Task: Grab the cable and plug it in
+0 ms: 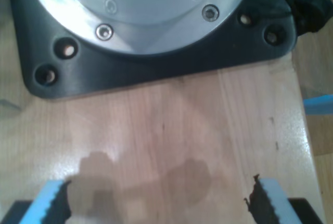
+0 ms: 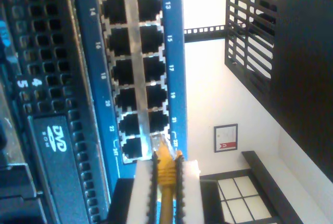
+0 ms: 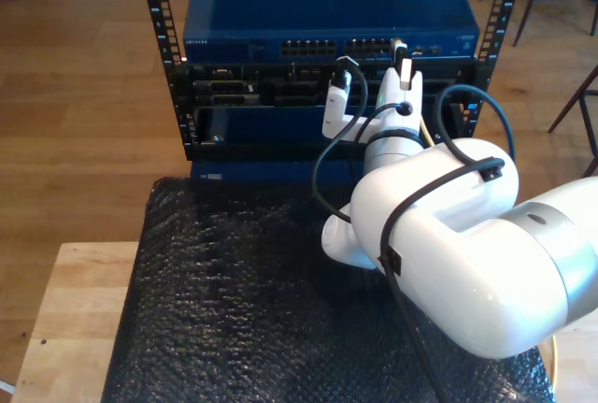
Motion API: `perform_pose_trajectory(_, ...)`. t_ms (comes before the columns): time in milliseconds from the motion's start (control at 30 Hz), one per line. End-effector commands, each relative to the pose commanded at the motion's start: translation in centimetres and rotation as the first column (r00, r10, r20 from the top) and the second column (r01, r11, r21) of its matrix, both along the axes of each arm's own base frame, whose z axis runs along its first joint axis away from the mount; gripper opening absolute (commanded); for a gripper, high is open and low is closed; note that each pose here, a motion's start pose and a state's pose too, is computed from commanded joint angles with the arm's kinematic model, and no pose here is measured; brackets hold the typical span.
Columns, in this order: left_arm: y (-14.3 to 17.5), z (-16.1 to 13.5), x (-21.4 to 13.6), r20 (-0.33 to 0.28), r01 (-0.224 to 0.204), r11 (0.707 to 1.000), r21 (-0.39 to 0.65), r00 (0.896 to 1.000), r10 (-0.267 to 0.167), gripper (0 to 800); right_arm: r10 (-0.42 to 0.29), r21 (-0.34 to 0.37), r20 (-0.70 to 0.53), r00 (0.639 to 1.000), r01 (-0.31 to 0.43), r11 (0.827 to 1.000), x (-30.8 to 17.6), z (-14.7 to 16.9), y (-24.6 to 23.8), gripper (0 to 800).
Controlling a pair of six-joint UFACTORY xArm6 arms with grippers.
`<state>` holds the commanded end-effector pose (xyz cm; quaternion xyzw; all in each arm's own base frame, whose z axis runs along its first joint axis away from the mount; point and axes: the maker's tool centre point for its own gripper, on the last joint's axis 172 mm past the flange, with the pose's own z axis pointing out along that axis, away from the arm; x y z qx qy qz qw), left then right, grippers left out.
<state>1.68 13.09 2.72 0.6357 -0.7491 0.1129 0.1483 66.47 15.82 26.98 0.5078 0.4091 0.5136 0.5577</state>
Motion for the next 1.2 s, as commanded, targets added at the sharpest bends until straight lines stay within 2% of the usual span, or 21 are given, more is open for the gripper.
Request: perform_pose_trajectory(1200,0.00,0.00,0.00,0.000,0.000,1.000,0.000,1.000,0.000,800,0.005,0.005,-0.022,1.000,-0.005,1.000,0.61,-0.54,-0.08,0)
